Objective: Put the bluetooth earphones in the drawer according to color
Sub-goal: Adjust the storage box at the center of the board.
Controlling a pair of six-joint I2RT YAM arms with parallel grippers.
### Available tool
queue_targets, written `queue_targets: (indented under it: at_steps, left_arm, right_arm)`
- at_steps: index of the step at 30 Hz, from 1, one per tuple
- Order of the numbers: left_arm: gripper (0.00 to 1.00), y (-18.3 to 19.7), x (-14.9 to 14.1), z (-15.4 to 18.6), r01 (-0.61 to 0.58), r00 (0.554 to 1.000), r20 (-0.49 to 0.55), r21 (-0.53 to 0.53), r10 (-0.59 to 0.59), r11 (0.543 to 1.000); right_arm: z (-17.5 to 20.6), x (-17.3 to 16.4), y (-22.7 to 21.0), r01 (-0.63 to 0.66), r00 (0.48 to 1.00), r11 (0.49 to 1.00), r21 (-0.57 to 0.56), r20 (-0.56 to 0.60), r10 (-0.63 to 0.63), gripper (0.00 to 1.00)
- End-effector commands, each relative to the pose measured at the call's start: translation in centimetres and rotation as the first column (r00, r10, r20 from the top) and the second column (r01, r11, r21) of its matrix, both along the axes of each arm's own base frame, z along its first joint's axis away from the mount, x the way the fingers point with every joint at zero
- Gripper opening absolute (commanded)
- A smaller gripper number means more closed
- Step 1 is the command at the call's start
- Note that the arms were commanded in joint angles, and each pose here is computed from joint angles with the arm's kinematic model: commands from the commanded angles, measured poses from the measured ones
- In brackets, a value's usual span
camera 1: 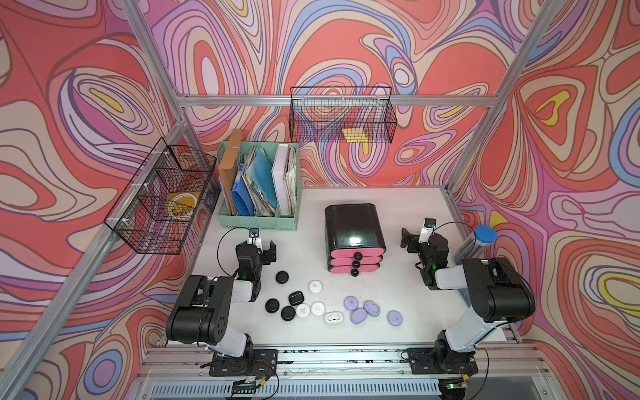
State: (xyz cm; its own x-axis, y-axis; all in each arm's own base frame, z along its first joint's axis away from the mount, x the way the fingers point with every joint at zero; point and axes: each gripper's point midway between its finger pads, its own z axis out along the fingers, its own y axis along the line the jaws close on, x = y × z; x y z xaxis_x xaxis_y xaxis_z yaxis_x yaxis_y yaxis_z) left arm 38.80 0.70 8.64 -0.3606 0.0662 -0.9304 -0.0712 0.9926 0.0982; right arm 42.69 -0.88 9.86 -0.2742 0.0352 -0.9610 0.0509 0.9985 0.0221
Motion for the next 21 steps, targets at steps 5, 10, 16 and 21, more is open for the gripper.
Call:
queue_targets:
  at_steps: [5,10,16,21]
  left_arm:
    - [0.99,0.31,0.43,0.3,-0.014,1.0,0.003,-0.005,0.014,1.0]
    - [0.99,0.29,0.44,0.33,-0.013,1.0,0.004,-0.005,0.013,1.0]
    - [0.99,0.29,0.43,0.3,-0.013,1.0,0.003,-0.005,0.013,1.0]
    - [0.99,0.32,0.29,0.38,-0.015,1.0,0.011,-0.008,0.015,1.0]
  right_arm:
    - [-0.24,0.25,0.21,-0.019,1.0,1.0,-0.007,-0.009,0.019,0.98]
    - [-0.25,0.24,0.23,-0.021,1.0,1.0,-0.007,-0.009,0.02,0.98]
    - [-0.27,0.22,0.21,-0.02,1.0,1.0,-0.007,-0.009,0.019,0.98]
    - [0.06,0.16,0.22,-0.02,1.0,1.0,-0.011,0.002,0.02,0.98]
